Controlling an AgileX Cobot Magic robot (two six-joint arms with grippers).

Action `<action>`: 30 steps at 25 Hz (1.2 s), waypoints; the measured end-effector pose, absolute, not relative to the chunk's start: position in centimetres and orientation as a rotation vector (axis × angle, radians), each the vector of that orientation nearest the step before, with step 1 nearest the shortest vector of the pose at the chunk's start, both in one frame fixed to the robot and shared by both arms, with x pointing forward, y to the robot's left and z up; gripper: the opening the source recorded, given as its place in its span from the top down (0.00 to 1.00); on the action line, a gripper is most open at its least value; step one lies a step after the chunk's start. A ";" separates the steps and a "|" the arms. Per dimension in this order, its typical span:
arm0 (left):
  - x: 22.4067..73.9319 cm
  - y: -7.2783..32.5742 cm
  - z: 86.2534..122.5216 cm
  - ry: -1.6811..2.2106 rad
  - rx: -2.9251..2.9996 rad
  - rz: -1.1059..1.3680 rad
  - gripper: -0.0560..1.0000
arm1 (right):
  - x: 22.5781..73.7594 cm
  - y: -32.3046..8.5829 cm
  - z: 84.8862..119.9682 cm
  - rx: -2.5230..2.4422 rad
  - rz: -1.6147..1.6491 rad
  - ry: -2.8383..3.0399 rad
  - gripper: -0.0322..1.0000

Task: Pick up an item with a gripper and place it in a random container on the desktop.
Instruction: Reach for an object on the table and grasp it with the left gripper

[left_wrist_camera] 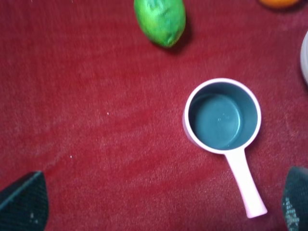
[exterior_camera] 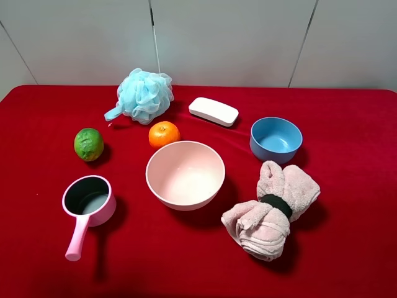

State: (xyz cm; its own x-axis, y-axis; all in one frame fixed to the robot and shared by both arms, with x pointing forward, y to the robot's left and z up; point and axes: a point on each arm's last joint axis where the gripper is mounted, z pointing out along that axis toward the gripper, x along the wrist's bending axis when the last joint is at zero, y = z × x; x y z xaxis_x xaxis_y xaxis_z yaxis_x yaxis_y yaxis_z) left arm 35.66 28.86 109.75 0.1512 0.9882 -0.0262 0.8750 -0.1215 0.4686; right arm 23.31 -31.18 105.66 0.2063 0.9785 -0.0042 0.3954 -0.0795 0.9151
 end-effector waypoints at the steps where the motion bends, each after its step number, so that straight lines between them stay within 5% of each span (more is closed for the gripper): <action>1: 36.4 28.8 109.7 1.796 2.076 0.393 0.04 | 23.3 -31.2 105.7 1.625 0.857 1.322 0.30; 30: 51.7 28.5 103.1 2.014 2.341 0.062 0.04 | 23.3 -31.2 105.7 1.625 0.857 1.322 0.30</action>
State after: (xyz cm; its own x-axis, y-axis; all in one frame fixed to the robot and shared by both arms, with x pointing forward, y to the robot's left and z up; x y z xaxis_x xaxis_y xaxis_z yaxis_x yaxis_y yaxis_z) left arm 51.66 28.49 103.13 0.1491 0.9888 -0.0042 0.9867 -0.1485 0.0663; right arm 23.31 -31.18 105.66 0.2063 0.9785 -0.0042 0.3954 -0.0795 0.9151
